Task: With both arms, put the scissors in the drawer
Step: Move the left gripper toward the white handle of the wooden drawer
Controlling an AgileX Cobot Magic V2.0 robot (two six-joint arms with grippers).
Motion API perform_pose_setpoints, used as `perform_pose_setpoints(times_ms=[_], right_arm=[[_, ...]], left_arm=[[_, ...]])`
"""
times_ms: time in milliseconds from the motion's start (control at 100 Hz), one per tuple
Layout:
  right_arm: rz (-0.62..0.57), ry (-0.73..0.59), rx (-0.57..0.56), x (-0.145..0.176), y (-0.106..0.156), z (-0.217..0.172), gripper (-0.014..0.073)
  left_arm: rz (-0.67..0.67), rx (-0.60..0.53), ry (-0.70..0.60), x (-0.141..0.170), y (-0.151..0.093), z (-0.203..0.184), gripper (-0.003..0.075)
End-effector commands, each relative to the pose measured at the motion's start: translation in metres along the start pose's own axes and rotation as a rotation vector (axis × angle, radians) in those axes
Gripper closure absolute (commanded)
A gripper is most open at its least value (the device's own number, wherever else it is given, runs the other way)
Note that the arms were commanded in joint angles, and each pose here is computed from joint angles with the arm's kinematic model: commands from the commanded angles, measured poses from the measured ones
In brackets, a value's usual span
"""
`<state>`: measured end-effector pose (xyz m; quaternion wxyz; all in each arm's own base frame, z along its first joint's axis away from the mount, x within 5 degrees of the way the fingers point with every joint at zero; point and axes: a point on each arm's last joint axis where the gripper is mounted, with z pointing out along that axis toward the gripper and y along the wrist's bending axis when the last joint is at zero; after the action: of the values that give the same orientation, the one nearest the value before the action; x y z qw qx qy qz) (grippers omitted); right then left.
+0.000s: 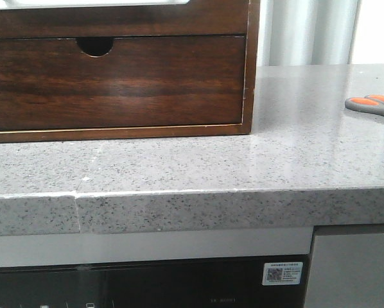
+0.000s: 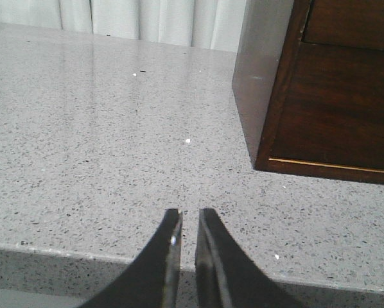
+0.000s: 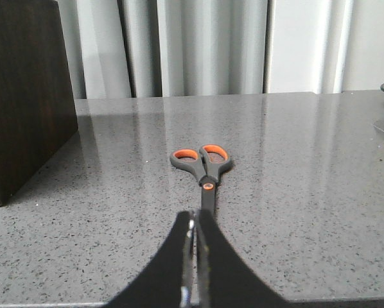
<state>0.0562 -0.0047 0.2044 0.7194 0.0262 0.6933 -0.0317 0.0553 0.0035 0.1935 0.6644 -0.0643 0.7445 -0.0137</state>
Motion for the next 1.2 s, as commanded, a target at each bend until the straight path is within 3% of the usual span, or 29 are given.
perform_pose_setpoints(times_ms=[0, 480, 680, 910, 1080, 1190], right_arm=[[-0.010, -0.100, -0.002, -0.005, 0.000, -0.002, 0.0701], [-0.010, -0.100, -0.002, -0.005, 0.000, -0.002, 0.0701], [0.011, -0.104, -0.001, -0.011, 0.000, -0.002, 0.0700], [0.014, -0.038, 0.010, -0.033, -0.001, -0.007, 0.0701], [0.034, 0.012, 0.011, -0.050, -0.001, -0.004, 0.0701], [0.044, 0.033, 0.009, -0.062, -0.001, 0.001, 0.0701]], left_arm=[[-0.009, 0.011, -0.103, -0.004, 0.000, -0.002, 0.0717], [-0.009, 0.011, -0.102, -0.004, 0.000, -0.002, 0.0717], [-0.106, 0.033, -0.192, -0.014, -0.002, -0.004, 0.0717], [-0.086, 0.043, -0.262, -0.044, -0.005, -0.014, 0.0717], [-0.018, 0.025, -0.188, -0.073, -0.008, -0.019, 0.0717], [-0.023, 0.031, -0.230, -0.090, -0.010, -0.020, 0.0717]])
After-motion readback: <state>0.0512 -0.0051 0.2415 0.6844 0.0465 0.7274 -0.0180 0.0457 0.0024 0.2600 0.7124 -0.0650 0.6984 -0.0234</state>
